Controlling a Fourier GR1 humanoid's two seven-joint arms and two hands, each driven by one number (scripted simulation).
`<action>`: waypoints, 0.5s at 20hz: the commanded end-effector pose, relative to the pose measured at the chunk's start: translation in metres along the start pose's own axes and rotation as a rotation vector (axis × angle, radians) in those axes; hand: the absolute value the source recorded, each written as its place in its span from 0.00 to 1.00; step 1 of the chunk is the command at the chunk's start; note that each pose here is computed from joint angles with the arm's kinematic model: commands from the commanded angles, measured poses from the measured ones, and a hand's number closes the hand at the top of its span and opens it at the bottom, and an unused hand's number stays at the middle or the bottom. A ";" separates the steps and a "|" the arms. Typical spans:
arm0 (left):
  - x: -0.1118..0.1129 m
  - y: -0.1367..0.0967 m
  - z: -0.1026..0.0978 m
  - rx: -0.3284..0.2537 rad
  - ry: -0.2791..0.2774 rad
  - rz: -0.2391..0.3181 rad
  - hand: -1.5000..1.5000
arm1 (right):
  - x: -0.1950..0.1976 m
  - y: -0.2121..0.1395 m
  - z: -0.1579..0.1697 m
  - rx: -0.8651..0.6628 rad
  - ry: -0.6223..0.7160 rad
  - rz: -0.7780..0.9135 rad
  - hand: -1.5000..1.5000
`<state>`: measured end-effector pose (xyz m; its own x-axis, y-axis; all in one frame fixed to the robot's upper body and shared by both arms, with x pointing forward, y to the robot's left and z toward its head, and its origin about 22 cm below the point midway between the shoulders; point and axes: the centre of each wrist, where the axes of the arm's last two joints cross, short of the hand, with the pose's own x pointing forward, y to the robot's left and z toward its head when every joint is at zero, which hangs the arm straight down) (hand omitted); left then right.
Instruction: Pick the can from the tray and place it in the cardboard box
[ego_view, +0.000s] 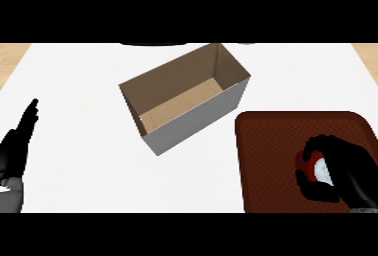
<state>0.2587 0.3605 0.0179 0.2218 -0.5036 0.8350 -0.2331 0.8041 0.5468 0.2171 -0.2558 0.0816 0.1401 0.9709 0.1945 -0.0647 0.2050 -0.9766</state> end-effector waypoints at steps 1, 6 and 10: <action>-0.013 0.005 -0.008 0.003 0.001 0.006 0.50 | 0.011 -0.011 0.013 -0.120 -0.001 0.019 1.00; -0.010 0.002 -0.002 -0.026 0.007 0.004 0.50 | 0.043 -0.061 0.027 -0.360 -0.170 -0.013 1.00; 0.019 0.004 -0.002 0.002 -0.017 -0.001 0.50 | 0.064 -0.084 0.028 -0.389 -0.246 -0.071 1.00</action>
<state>0.2616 0.3576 0.0211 0.2170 -0.5060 0.8348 -0.2311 0.8042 0.5476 0.2079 -0.2196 0.1554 -0.0300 0.9761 0.2151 0.2524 0.2157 -0.9433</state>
